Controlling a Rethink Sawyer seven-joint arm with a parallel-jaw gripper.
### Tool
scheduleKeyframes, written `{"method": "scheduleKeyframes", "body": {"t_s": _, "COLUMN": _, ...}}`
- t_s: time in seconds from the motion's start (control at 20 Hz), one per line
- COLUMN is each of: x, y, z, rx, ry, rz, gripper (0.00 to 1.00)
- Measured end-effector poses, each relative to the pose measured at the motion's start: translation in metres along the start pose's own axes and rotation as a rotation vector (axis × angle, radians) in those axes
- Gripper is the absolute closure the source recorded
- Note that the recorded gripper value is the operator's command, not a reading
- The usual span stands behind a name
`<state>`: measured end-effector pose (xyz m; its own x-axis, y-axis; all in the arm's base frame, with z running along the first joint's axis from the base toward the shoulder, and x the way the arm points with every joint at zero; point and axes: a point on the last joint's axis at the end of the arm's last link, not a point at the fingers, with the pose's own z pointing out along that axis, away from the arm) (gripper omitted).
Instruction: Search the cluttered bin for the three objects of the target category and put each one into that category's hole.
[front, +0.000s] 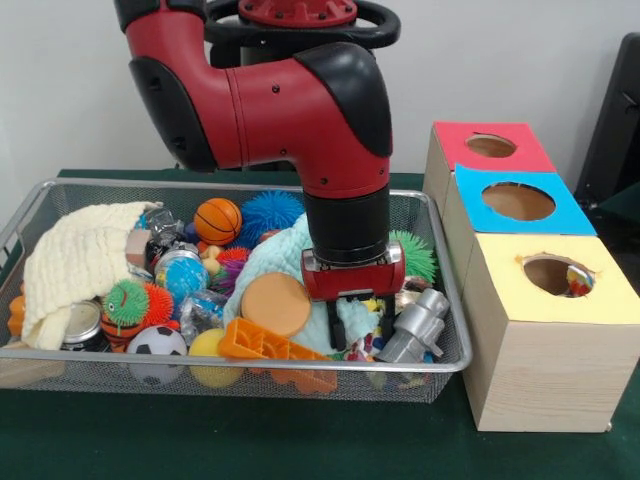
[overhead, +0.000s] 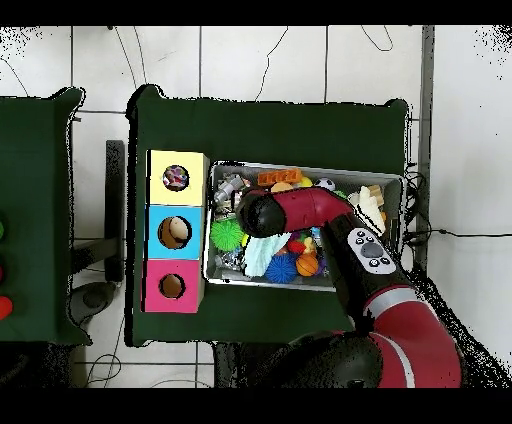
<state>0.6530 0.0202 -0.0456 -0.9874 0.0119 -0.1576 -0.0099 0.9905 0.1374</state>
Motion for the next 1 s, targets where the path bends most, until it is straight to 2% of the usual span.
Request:
{"method": "scheduleKeyframes", "body": {"t_s": 0.5, "x": 0.000, "y": 0.002, "z": 0.002, "rx": 0.006, "ry": -0.004, "rz": -0.029, "gripper": 0.00}}
{"method": "scheduleKeyframes", "body": {"t_s": 0.55, "x": 0.000, "y": 0.002, "z": 0.002, "rx": 0.007, "ry": -0.004, "rz": -0.034, "gripper": 1.00}}
{"method": "scheduleKeyframes", "body": {"t_s": 1.0, "x": 0.006, "y": 0.026, "z": 0.006, "rx": 0.056, "ry": -0.034, "rz": -0.169, "gripper": 1.00}}
